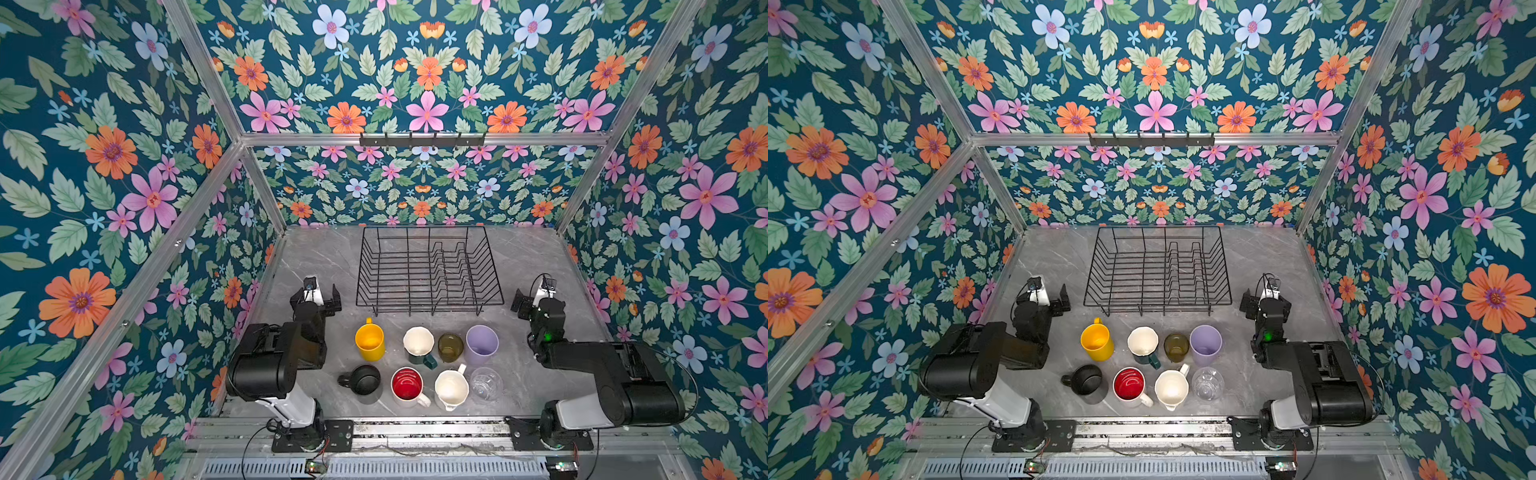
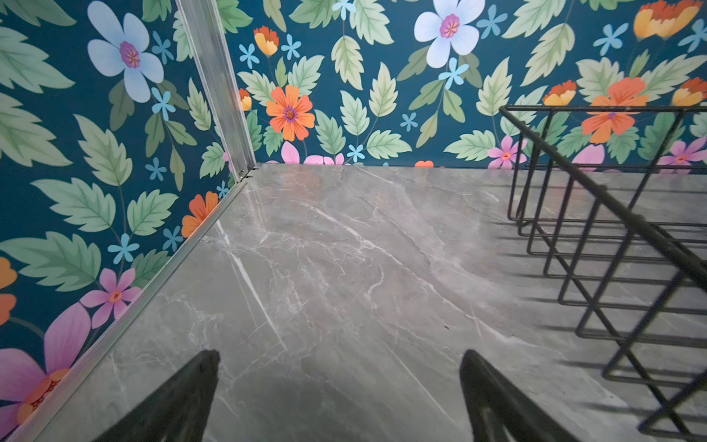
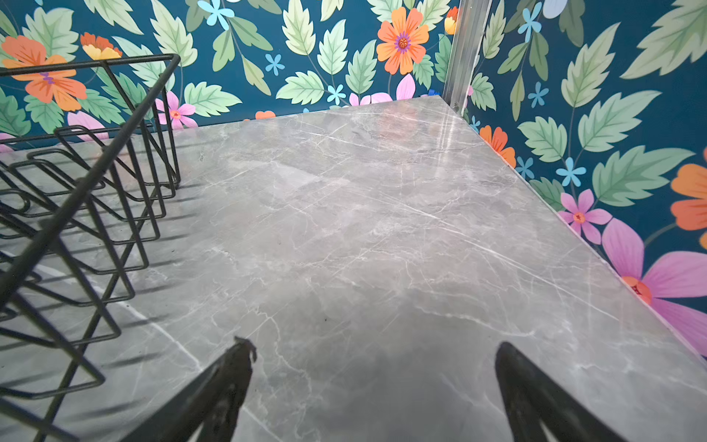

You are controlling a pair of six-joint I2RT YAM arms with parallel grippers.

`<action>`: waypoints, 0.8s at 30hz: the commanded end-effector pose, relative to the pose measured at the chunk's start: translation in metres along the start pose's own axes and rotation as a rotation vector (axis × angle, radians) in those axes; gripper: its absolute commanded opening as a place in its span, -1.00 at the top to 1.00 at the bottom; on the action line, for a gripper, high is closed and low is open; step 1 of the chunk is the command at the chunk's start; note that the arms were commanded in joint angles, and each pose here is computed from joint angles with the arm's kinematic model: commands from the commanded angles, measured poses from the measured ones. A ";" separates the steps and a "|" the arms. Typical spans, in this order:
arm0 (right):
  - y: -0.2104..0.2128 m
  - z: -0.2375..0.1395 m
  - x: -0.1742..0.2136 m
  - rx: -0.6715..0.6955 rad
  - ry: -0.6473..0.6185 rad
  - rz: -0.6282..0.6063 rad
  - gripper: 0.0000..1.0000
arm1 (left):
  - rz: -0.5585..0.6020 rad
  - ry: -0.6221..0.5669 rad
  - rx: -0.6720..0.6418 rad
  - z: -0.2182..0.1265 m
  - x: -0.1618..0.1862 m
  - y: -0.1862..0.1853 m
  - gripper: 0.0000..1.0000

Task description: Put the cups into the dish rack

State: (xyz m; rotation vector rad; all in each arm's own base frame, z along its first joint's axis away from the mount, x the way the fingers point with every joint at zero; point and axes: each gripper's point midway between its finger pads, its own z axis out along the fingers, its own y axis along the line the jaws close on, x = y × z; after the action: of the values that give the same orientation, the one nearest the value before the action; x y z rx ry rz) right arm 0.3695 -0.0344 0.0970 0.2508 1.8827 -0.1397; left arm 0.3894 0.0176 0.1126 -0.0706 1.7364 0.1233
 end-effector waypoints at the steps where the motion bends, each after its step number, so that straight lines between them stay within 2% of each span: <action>1: 0.000 0.001 -0.003 0.003 -0.011 0.016 -0.98 | -0.011 -0.005 0.010 0.000 -0.002 -0.002 -1.00; 21: -0.004 0.000 -0.007 0.025 -0.026 0.019 -0.98 | -0.016 -0.006 0.012 0.000 -0.002 -0.002 -1.00; 24: -0.001 -0.005 -0.016 0.011 -0.036 0.009 -0.97 | -0.022 -0.018 -0.013 -0.005 -0.015 0.004 -1.00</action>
State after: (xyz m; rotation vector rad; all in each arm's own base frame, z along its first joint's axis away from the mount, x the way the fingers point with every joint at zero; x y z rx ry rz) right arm 0.3679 -0.0348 0.1005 0.2564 1.8808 -0.1406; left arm 0.3880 0.0166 0.1172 -0.0780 1.7332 0.1067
